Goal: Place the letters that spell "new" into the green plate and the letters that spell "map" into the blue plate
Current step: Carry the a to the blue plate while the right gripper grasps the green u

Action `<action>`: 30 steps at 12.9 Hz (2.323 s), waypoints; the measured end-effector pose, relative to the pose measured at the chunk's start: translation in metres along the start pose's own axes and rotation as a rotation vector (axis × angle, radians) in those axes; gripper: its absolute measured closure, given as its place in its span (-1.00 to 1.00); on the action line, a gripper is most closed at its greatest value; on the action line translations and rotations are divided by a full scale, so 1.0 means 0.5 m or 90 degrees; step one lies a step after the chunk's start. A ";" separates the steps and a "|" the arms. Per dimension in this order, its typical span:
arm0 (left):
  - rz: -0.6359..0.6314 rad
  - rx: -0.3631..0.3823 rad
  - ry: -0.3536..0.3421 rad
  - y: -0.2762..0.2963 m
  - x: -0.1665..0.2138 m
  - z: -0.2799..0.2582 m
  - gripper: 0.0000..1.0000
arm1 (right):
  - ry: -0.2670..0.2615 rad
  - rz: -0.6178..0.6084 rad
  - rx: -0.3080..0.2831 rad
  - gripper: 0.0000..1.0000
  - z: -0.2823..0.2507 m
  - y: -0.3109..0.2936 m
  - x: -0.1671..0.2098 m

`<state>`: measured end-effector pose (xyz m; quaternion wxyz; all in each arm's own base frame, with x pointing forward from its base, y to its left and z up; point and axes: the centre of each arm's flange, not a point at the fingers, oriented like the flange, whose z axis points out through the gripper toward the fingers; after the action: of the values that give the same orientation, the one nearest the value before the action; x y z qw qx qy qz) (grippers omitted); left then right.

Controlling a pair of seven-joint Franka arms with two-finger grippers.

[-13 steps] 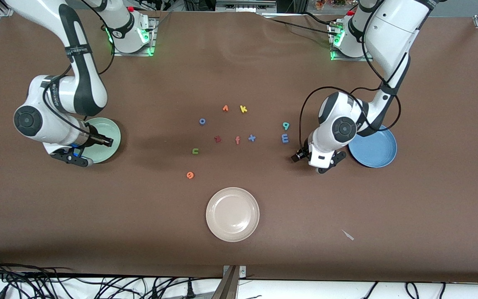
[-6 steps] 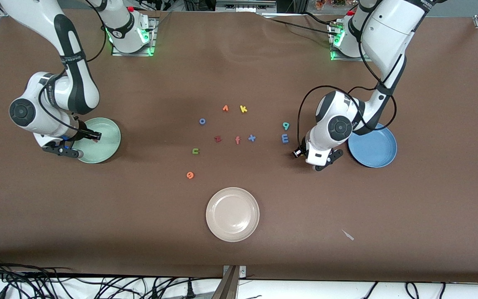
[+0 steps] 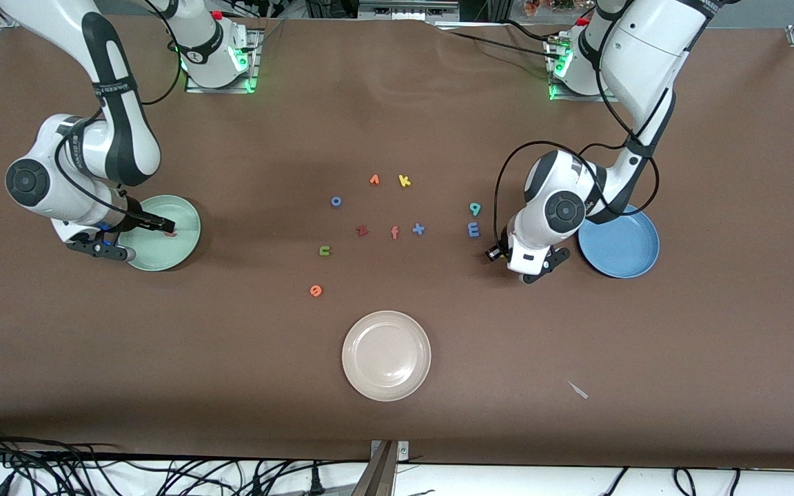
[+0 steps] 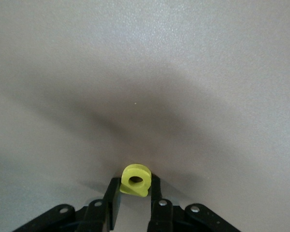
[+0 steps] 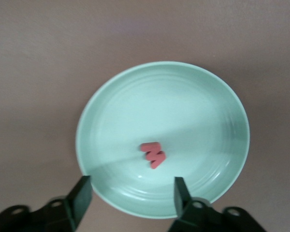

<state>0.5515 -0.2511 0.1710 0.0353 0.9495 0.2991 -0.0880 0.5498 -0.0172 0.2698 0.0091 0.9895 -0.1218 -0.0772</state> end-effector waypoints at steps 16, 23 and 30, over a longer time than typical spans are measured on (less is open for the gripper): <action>0.000 0.000 0.001 -0.002 0.004 0.000 0.32 | 0.026 0.030 0.032 -1.00 0.022 -0.607 -0.096; 0.012 0.004 -0.001 -0.006 0.011 -0.005 0.41 | 0.033 0.004 0.019 -1.00 0.132 -0.682 -0.111; 0.111 0.084 -0.117 -0.152 0.183 -0.257 0.41 | 0.044 -0.012 0.020 -0.79 0.172 -0.711 -0.124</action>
<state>0.6003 -0.1219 0.2790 0.0075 0.9600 0.2048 -0.1909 0.5620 0.3426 0.1809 -0.0031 0.9927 -0.1130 -0.0409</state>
